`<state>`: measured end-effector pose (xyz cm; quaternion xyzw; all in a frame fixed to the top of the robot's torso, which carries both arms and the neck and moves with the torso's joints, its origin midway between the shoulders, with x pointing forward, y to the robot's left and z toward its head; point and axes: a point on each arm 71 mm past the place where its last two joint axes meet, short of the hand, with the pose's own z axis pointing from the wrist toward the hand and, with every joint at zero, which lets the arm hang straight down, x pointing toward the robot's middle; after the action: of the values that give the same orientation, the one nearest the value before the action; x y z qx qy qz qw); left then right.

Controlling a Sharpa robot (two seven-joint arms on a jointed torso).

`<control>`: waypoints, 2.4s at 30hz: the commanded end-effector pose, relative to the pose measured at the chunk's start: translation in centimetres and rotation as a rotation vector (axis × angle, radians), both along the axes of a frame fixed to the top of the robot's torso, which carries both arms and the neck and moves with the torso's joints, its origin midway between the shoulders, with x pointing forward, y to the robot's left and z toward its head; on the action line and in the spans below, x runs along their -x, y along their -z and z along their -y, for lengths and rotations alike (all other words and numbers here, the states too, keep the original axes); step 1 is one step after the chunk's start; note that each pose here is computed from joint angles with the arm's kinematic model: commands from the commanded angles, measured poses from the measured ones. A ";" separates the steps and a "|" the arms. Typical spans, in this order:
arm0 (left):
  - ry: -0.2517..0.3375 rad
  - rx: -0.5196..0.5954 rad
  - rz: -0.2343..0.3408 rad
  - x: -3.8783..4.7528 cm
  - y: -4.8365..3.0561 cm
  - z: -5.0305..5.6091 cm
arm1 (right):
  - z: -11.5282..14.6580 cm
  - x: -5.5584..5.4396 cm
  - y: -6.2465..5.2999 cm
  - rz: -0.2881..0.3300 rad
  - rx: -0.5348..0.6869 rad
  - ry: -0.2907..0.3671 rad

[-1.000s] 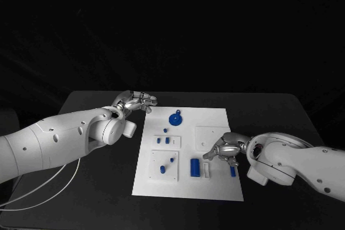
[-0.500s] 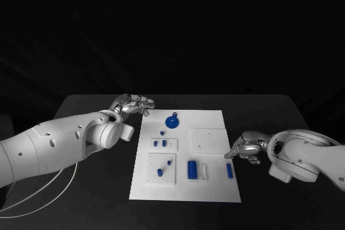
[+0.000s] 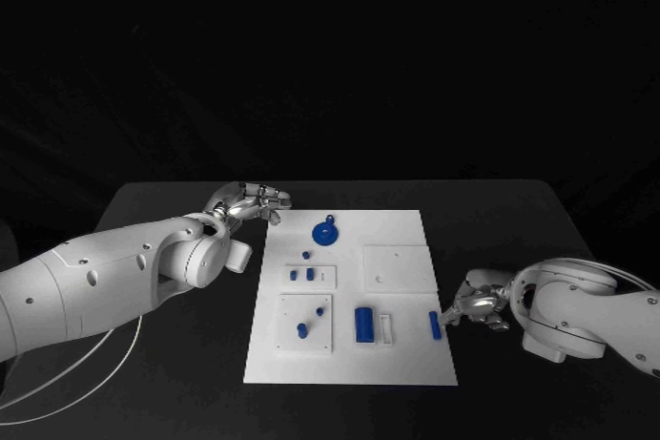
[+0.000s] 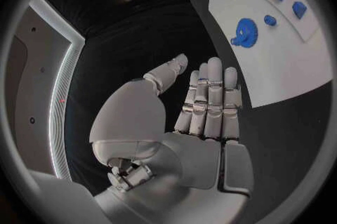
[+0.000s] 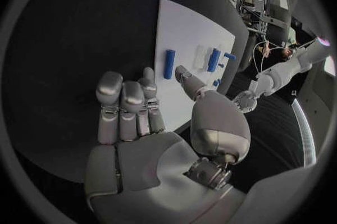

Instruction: Assemble the parts on the task board

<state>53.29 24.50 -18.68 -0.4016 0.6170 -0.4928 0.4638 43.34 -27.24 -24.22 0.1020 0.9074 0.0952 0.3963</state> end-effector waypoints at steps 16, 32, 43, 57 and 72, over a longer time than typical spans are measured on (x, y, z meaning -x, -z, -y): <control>0.015 0.012 -0.001 0.09 -0.02 0.1 | -2.5 0.2 2.3 0.014 0.065 -0.072; 0.013 0.012 -0.001 0.08 -0.02 0.0 | -2.2 0.1 2.7 0.029 0.097 -0.085; 0.010 0.011 -0.001 0.08 -0.02 -0.1 | -0.6 0.2 2.8 -0.011 0.040 -0.008; 0.014 0.011 -0.004 0.05 0.01 0.0 | -0.3 -0.3 -1.7 -0.023 -0.138 0.064; 0.020 0.013 -0.005 0.10 0.01 0.2 | -7.5 0.4 0.2 -0.118 -0.286 -0.004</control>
<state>53.24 24.63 -18.76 -0.4030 0.6181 -0.4926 0.4614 43.03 -20.09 -24.23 0.1462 0.9093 0.2023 0.3330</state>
